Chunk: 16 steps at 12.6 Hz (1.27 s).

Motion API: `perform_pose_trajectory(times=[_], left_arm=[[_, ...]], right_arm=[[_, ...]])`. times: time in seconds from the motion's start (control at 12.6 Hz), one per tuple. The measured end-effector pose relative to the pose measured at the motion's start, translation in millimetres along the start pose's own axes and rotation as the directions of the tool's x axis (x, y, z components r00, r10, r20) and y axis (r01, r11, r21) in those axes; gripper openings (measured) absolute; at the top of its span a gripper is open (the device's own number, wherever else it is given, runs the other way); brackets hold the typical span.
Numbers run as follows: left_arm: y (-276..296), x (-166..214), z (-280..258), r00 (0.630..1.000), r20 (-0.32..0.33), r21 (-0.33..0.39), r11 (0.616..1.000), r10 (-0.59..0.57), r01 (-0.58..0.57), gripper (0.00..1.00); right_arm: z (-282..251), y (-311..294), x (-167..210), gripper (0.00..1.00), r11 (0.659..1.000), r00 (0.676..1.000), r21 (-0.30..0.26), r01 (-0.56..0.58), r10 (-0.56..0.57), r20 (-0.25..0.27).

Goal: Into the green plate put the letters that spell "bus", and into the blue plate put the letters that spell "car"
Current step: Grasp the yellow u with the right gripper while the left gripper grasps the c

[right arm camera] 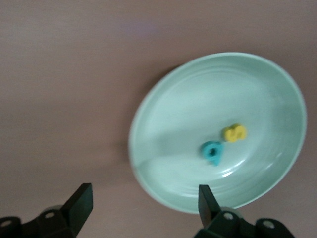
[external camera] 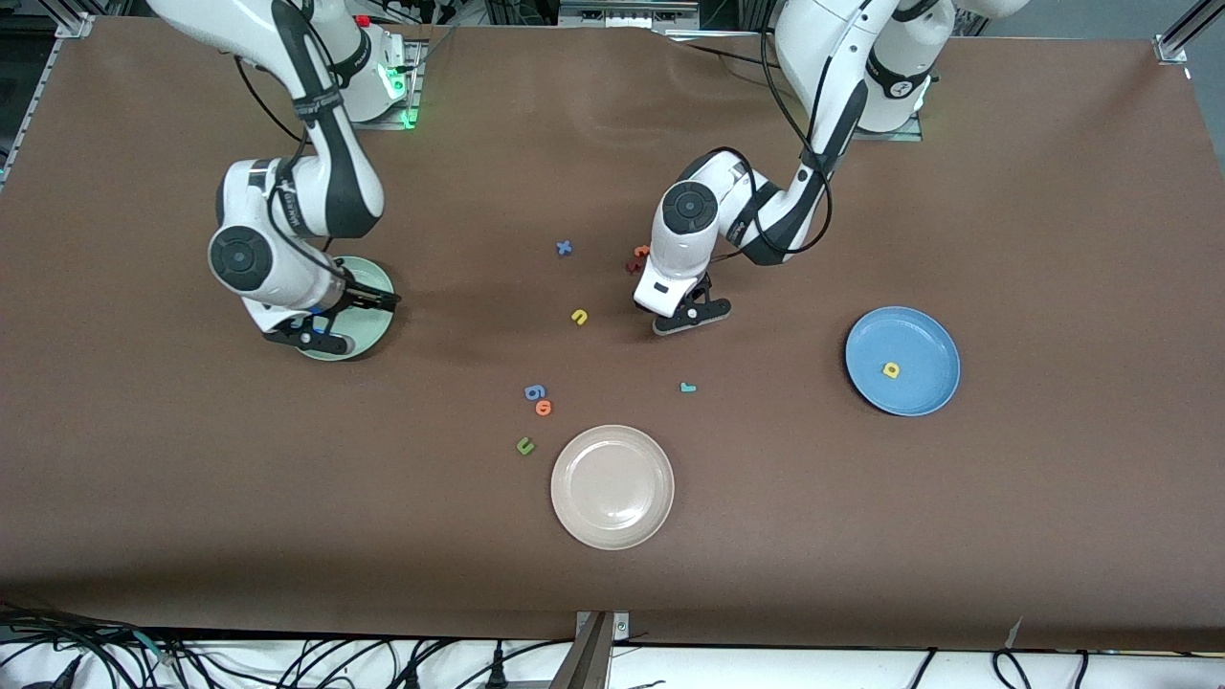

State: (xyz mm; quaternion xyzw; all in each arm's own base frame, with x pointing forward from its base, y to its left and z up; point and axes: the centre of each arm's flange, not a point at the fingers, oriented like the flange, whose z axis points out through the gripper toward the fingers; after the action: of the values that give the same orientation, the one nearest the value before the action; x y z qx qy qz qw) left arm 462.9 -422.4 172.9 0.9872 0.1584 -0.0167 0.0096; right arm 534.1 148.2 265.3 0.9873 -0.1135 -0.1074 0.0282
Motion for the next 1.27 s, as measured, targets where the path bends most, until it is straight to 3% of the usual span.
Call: perform_pose_trajectory(times=[0.32, 0.63, 0.79, 0.95, 1.27], left_arm=[[0, 1, 0, 1.0, 0.0, 0.001, 1.0, -0.001, 0.001, 0.18], [0, 1, 0, 1.0, 0.0, 0.002, 1.0, -0.002, 0.002, 0.16], [0, 1, 0, 1.0, 0.0, 0.002, 1.0, -0.003, 0.003, 0.22], [-1, 2, 1, 1.0, -0.001, 0.003, 1.0, -0.005, 0.005, 0.37], [-2, 6, 0, 1.0, -0.004, 0.004, 1.0, -0.01, 0.01, 0.37]], right_arm=[[-31, -95, -29, 1.0, 0.976, 0.976, 0.055, -0.21, 0.213, -0.039], [-13, -173, -44, 0.99, 0.939, 0.941, 0.088, -0.332, 0.337, -0.044], [6, -207, -49, 0.99, 0.914, 0.919, 0.145, -0.379, 0.39, -0.059], [27, -233, -51, 0.99, 0.886, 0.896, 0.193, -0.423, 0.44, -0.059], [53, -271, -57, 0.99, 0.84, 0.863, 0.253, -0.481, 0.504, -0.035]])
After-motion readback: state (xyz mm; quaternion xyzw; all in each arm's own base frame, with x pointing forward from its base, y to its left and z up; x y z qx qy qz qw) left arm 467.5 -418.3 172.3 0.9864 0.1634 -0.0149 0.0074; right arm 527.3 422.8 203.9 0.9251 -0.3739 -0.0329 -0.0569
